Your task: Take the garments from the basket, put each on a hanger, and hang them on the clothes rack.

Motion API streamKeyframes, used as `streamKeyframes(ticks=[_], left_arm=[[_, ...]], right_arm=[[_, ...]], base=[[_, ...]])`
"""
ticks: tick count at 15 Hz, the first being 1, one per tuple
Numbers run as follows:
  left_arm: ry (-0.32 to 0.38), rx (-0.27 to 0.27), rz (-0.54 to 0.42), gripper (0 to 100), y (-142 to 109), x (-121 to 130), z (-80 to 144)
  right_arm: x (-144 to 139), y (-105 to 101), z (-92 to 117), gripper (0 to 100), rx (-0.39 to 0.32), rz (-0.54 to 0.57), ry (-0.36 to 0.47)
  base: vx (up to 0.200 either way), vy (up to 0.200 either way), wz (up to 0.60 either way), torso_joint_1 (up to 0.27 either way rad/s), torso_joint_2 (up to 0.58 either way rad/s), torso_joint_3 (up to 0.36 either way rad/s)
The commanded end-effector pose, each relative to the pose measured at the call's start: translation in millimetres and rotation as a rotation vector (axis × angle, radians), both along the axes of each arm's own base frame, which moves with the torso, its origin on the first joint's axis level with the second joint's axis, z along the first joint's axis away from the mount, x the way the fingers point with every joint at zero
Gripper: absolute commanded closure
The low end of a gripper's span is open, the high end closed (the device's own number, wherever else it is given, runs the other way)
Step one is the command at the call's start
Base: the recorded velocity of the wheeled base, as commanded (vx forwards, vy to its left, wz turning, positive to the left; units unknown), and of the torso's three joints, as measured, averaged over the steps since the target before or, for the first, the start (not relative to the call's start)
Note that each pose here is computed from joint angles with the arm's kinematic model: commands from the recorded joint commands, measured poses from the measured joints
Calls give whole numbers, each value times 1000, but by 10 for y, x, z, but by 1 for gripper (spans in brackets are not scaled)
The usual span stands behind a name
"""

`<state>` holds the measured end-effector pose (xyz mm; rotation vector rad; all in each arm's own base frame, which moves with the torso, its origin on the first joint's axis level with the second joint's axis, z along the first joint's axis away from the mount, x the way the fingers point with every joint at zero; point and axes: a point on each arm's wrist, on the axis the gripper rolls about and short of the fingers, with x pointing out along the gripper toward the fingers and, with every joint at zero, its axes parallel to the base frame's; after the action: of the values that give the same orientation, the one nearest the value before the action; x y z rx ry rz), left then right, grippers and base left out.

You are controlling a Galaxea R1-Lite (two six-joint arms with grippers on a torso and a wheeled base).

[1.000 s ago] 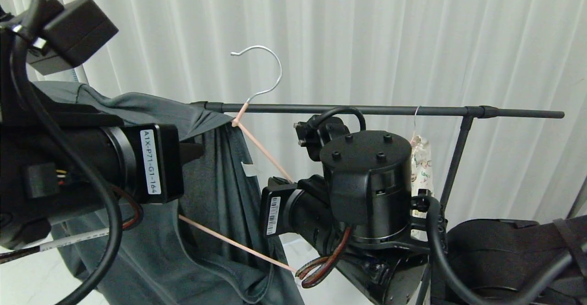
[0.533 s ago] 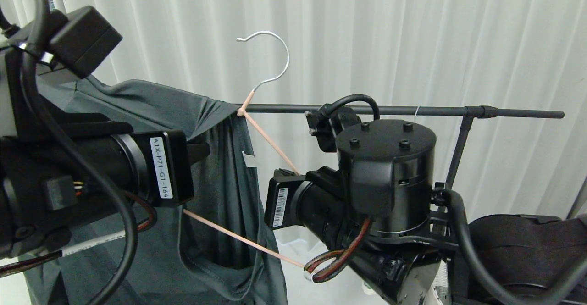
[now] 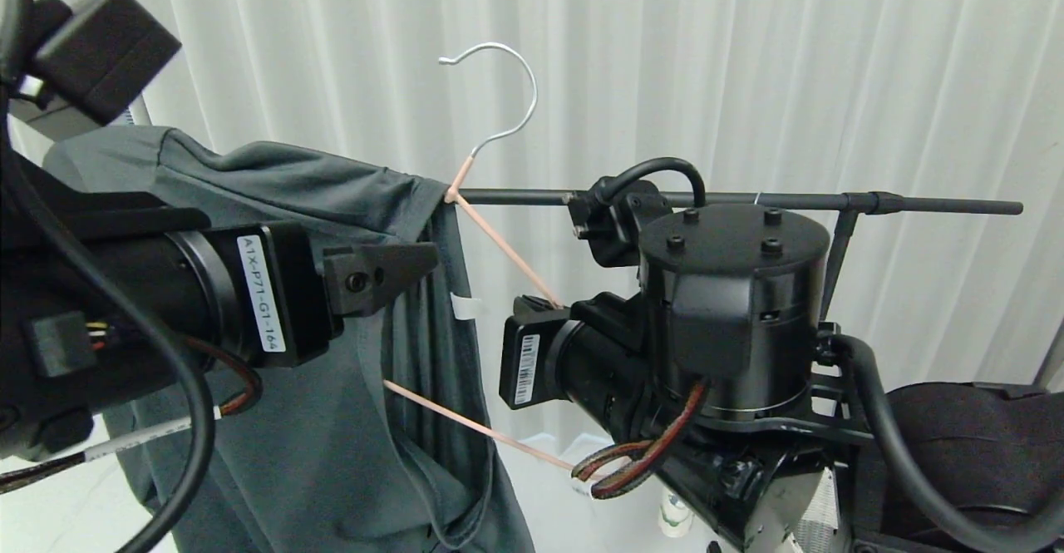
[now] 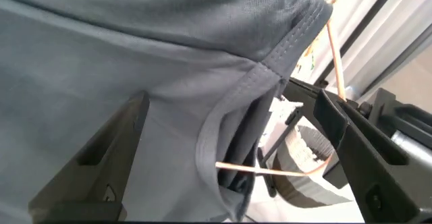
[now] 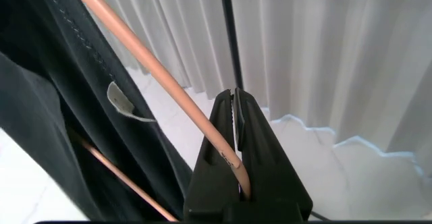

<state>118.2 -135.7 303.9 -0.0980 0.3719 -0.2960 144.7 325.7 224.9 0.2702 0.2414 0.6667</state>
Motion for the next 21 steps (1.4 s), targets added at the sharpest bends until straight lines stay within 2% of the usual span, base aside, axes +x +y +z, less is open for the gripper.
streamKeyframes(ticks=[1, 3, 11, 12, 14, 15, 17, 19, 21], left_arm=[[-47, -21, -13, 0, 76, -57, 76], [-69, -22, -21, 0, 73, -55, 102], [-76, -10, -32, 0, 112, -97, 89], [-89, 23, -41, 0, 140, -118, 76], [-139, 166, -97, 0, 271, -228, 0], [-163, 199, -129, 0, 327, -289, -6], [-208, 198, -176, 0, 442, -385, 54], [-251, 228, -202, 0, 524, -448, 88], [-256, 228, -244, 0, 562, -484, 92]], right_arm=[[-27, -86, -9, 100, -17, -1, -4], [-35, -122, -19, 100, -24, -4, -3], [135, -254, 25, 100, -51, -87, -40], [157, -327, 17, 100, -77, -98, -52], [130, -466, -22, 100, -112, -104, -69], [102, -531, -58, 100, -119, -104, -79], [16, -706, -174, 100, -163, -98, -103], [-61, -844, -248, 100, -187, -92, -126], [-135, -973, -301, 100, -219, -80, -156]], base=[[0, 0, 0, 0, 0, 0], [0, 0, 0, 0, 0, 0], [0, 0, 0, 0, 0, 0], [0, 0, 0, 0, 0, 0], [0, 0, 0, 0, 0, 0], [0, 0, 0, 0, 0, 0], [0, 0, 0, 0, 0, 0], [0, 0, 0, 0, 0, 0], [0, 0, 0, 0, 0, 0]])
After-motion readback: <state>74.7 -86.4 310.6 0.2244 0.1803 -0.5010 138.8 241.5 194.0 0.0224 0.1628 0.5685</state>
